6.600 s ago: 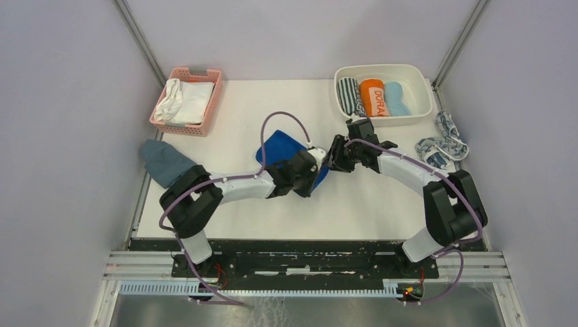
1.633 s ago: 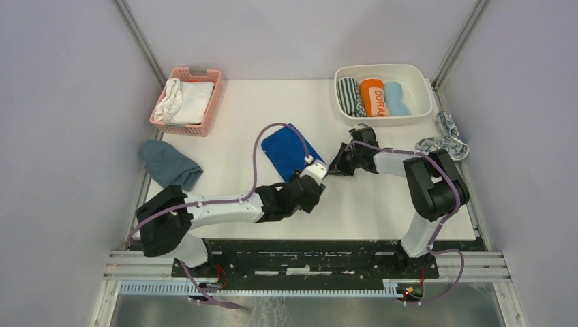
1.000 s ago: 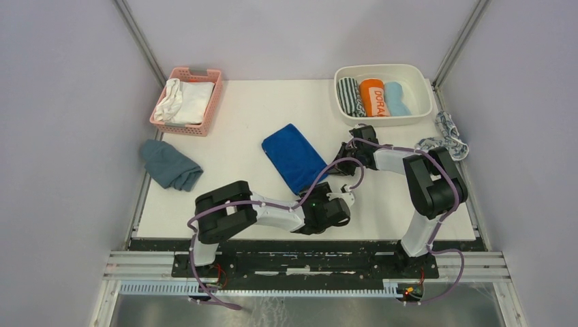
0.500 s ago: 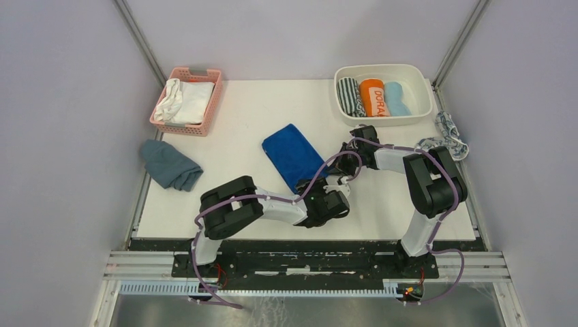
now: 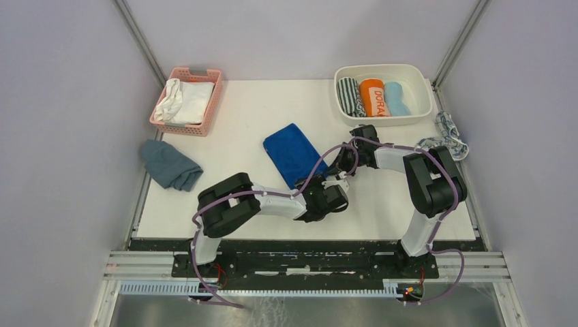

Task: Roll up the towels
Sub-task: Roll the towel at the center of the board.

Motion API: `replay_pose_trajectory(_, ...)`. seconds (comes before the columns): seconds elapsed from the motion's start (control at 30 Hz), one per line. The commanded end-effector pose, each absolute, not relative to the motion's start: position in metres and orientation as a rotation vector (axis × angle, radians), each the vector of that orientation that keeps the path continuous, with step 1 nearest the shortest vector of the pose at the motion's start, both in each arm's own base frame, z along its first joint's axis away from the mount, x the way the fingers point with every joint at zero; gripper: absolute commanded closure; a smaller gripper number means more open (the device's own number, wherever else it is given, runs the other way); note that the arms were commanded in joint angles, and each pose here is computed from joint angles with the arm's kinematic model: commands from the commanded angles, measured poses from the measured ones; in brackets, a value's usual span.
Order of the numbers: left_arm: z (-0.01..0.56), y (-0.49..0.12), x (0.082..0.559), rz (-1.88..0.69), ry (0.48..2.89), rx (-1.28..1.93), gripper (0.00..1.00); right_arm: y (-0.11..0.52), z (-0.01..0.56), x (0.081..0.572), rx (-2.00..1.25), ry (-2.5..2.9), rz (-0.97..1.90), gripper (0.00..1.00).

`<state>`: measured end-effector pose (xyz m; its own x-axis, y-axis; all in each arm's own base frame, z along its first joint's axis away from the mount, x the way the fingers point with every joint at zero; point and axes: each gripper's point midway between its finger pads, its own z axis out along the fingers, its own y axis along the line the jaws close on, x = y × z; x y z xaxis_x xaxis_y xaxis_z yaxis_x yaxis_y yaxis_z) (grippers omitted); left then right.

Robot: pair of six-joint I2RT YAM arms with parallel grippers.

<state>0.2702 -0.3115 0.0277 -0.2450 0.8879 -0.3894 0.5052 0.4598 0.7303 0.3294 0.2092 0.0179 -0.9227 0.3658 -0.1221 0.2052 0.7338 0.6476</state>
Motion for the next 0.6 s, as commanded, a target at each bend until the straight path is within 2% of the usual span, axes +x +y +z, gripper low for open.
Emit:
replay_pose_trajectory(0.0, 0.02, -0.311, 0.251, 0.404, 2.059, 1.187, 0.43, 0.204, 0.014, 0.33, 0.436, 2.724, 0.93, 0.96)
replay_pose_trajectory(0.23, 0.058, -0.336, 0.232, 0.276, 1.98, 1.204, 0.41, 0.204, 0.009, 0.33, 0.444, 2.737, 0.943, 0.96)
replay_pose_trajectory(0.57, 0.041, -0.339, 0.214, 0.353, 1.969, 1.258, 0.44, 0.202, 0.008, 0.331, 0.451, 2.737, 0.94, 0.96)
